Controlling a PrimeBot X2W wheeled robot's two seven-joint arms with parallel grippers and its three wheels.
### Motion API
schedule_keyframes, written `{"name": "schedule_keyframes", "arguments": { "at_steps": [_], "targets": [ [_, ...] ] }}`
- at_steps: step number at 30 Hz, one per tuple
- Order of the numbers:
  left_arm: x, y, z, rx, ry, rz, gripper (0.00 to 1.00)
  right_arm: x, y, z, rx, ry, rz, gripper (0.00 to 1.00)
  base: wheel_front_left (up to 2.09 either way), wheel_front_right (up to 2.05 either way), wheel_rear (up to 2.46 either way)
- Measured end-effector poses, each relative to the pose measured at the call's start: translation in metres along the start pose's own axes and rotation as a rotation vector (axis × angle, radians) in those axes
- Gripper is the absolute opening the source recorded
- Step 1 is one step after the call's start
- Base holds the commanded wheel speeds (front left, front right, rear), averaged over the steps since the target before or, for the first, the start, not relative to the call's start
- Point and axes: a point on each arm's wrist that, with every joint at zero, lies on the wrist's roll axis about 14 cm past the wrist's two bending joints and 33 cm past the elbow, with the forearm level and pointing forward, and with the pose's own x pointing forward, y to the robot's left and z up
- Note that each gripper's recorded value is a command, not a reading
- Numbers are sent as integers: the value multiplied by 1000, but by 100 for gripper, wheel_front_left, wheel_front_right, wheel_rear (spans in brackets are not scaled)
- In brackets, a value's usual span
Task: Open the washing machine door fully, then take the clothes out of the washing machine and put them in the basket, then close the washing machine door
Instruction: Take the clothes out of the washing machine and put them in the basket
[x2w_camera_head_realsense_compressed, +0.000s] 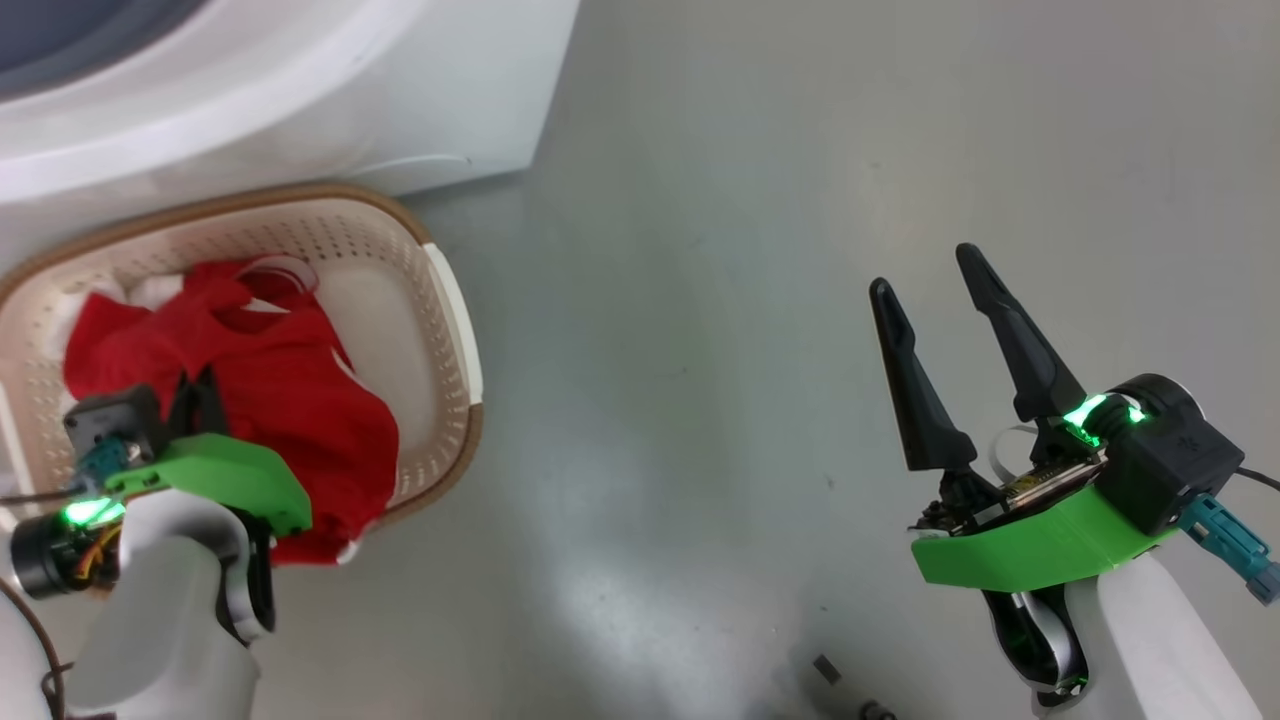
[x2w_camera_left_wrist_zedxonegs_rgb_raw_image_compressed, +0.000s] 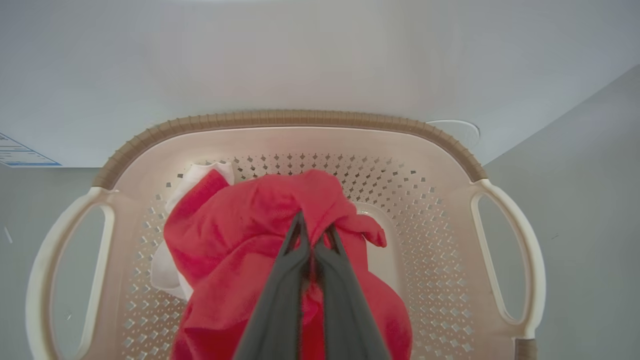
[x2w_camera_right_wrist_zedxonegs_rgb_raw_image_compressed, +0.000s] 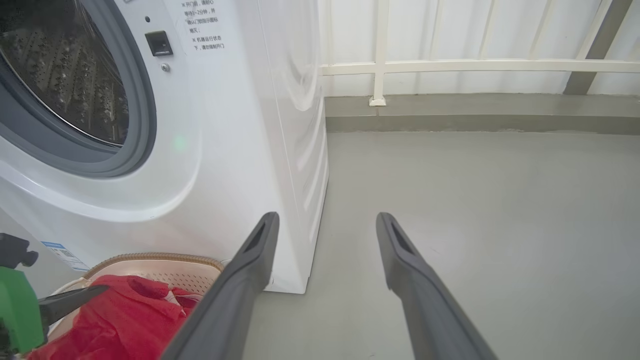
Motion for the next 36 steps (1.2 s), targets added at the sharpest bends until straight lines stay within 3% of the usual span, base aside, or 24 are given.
{"name": "schedule_keyframes", "arguments": {
  "at_steps": [21, 22, 23, 24, 25, 36],
  "targets": [
    [17, 1, -84, 56, 281, 12, 0, 3, -15, -18, -14, 54, -39, 100, 0, 0, 0],
    [18, 1, -82, 58, 279, 11, 18, 3, -15, -18, -13, 54, -39, 100, 0, 0, 0],
    [19, 0, -80, 60, 276, 9, 49, 3, -15, -19, -13, 55, -40, 100, 0, 0, 0],
    [19, -1, -78, 60, 272, 5, 91, 3, -15, -18, -13, 54, -40, 100, 0, 0, 0],
    [19, -2, -76, 62, 269, 0, 100, 3, -15, -17, -12, 52, -39, 100, 0, 0, 0],
    [8, -2, -51, 49, 225, -19, 100, 1, -7, -1, 1, 10, -21, 100, 0, 0, 0]
  ]
}}
